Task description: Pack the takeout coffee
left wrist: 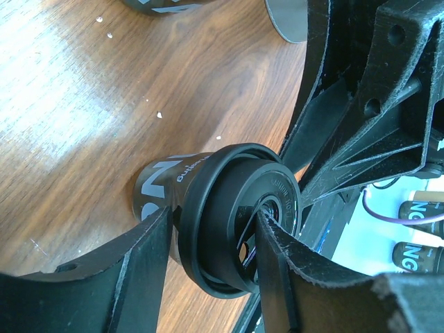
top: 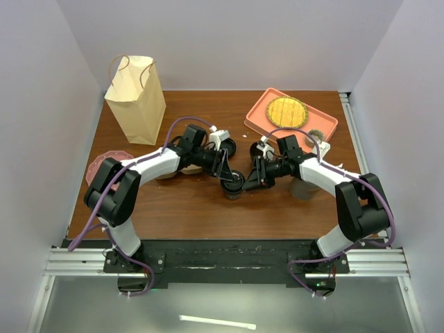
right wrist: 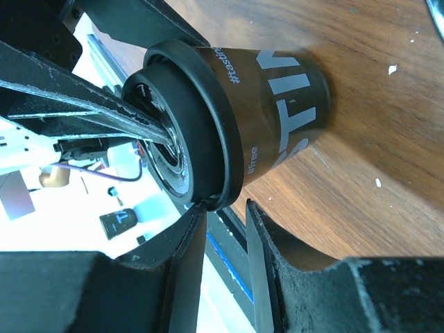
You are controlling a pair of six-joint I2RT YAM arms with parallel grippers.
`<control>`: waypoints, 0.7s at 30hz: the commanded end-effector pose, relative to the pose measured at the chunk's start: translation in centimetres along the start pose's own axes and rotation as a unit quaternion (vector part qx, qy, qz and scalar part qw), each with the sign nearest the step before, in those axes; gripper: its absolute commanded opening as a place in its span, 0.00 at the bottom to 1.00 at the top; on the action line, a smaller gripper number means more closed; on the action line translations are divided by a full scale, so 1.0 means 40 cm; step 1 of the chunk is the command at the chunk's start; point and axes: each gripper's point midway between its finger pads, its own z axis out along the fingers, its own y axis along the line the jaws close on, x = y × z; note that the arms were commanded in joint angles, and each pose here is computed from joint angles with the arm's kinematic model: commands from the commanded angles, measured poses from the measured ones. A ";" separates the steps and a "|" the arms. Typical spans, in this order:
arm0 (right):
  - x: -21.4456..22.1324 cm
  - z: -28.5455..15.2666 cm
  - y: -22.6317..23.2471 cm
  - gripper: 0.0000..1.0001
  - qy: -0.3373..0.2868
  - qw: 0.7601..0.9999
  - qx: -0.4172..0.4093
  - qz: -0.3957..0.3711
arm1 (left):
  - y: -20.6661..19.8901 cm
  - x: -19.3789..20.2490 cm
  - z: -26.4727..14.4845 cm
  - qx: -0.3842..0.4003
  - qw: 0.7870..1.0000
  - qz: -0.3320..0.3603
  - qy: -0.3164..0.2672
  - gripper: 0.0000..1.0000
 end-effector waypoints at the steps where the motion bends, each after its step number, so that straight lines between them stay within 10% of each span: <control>1: -0.014 0.018 -0.030 0.32 -0.015 1.000 0.022 -0.003 | 0.248 0.306 -0.003 -0.206 0.962 -0.066 0.167 0.52; 21: 0.105 0.030 -0.305 0.15 -0.022 0.973 0.219 0.064 | 0.280 0.334 -0.005 -0.236 0.950 -0.084 0.184 0.52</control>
